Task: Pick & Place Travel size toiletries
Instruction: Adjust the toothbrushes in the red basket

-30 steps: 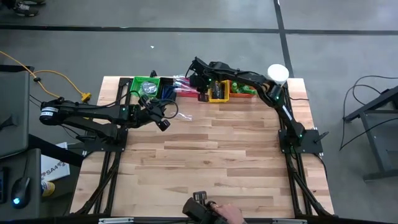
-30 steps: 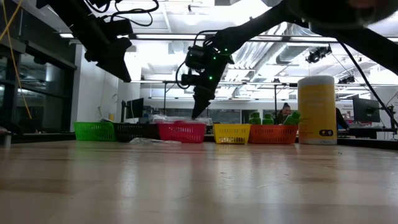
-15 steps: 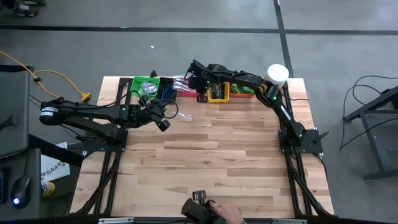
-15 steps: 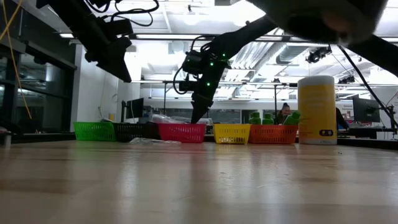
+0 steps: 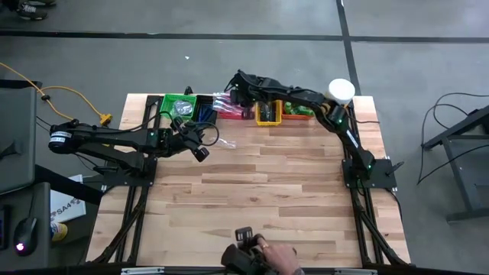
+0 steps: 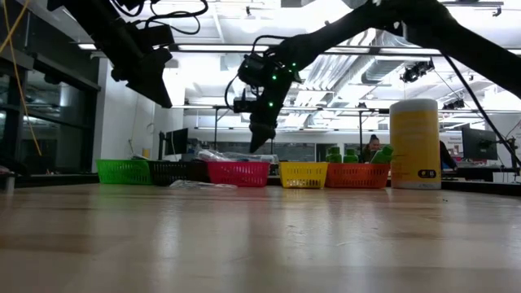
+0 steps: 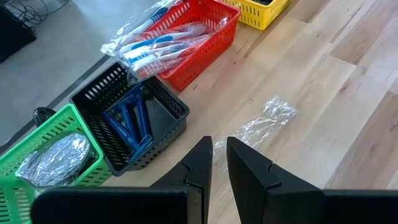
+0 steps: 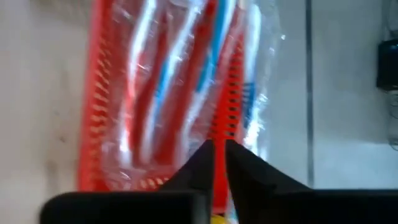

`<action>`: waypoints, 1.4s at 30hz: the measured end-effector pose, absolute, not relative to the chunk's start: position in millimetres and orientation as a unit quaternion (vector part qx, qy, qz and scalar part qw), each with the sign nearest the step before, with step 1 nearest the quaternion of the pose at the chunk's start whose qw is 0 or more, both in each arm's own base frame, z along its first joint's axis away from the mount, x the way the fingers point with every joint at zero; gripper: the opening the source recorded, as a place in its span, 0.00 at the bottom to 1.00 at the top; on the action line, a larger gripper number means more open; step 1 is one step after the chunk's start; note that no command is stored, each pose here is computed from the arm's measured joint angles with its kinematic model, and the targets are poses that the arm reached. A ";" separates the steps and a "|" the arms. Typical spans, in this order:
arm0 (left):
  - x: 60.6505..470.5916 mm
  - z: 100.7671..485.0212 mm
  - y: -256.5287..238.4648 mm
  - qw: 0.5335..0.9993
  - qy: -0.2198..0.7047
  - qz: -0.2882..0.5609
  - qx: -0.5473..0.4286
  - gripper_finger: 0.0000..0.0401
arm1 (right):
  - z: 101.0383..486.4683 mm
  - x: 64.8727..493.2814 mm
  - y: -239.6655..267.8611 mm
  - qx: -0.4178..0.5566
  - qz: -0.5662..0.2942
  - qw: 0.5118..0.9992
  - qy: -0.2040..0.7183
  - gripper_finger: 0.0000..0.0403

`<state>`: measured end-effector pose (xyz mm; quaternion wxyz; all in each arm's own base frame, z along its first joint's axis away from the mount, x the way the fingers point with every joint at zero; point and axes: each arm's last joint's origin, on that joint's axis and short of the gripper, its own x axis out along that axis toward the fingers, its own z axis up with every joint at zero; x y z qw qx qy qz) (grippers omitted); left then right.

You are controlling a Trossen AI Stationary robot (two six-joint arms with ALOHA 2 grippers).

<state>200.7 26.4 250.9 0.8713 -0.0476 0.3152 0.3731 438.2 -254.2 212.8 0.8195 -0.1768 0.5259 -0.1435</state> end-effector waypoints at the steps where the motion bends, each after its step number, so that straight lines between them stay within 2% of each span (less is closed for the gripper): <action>1: 200.7 250.8 26.3 0.871 0.315 0.373 -0.048 0.12 | 213.1 437.6 -255.4 -0.181 -0.147 0.817 0.528 0.10; 11: 200.7 250.8 26.4 0.871 0.316 0.373 -0.047 0.12 | 211.1 429.5 -270.9 -0.182 -0.129 0.822 0.524 0.57; 16: 200.7 250.8 26.4 0.871 0.316 0.373 -0.046 0.12 | 211.3 421.9 -284.3 -0.166 -0.150 0.824 0.521 0.70; 23: 200.6 250.8 26.4 0.871 0.316 0.373 -0.046 0.12 | 203.4 408.9 -299.9 -0.104 -0.126 0.841 0.516 0.72; 33: 200.6 250.8 26.4 0.871 0.316 0.373 -0.046 0.12 | 197.2 399.3 -313.7 -0.080 -0.132 0.841 0.519 0.72; 36: 200.6 250.8 26.4 0.871 0.316 0.373 -0.046 0.12 | 197.9 399.5 -314.5 -0.078 -0.131 0.844 0.513 0.69; 42: 200.6 250.8 26.4 0.871 0.316 0.373 -0.046 0.12 | 197.6 400.2 -312.9 -0.072 -0.119 0.849 0.510 0.56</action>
